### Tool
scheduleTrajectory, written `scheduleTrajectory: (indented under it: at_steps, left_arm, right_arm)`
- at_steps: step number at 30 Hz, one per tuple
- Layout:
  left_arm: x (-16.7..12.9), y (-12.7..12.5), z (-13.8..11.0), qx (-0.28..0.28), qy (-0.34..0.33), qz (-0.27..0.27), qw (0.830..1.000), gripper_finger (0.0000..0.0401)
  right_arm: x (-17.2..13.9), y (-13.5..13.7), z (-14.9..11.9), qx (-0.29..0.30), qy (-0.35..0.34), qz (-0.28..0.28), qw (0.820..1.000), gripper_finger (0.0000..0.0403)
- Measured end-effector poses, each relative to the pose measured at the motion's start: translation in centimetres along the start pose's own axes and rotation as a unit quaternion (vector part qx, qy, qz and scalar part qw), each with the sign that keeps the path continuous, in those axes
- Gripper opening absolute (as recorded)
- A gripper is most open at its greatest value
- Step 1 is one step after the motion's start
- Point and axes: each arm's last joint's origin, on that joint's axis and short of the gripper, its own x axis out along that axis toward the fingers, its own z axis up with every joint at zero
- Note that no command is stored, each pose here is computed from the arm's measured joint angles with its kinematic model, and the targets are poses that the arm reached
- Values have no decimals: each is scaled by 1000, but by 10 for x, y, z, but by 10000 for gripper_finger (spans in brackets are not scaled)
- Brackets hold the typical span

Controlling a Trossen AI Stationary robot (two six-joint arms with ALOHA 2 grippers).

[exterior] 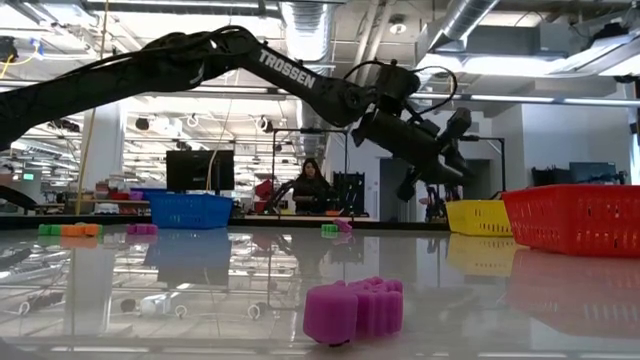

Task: Sort Halloween decoration
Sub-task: Put the purple skeleton toy into the yellow bin

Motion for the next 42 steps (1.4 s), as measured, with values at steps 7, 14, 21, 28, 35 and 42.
scheduleTrajectory:
  at_steps: [7, 14, 21, 28, 35, 42]
  left_arm:
    - [-31, -14, 55, 34, -59, -75, 995, 62]
    - [-85, -35, 83, 97, -19, -29, 995, 62]
    - [-169, -50, 33, 101, -31, 45, 993, 62]
    - [-270, -58, -70, 144, 22, 132, 981, 62]
    - [-340, -30, -151, 120, 68, 196, 971, 62]
    - [-382, 7, -196, 89, 79, 202, 972, 80]
  right_arm:
    - [0, 0, -1, 2, 4, 0, 1000, 304]
    - [0, 0, -5, -11, 16, -1, 1000, 304]
    - [2, 1, -12, -27, 36, -5, 999, 304]
    - [2, 1, -14, -37, 42, -6, 998, 304]
    - [2, 0, -13, -31, 35, -20, 999, 304]
    - [2, 0, -11, -10, 26, -32, 999, 304]
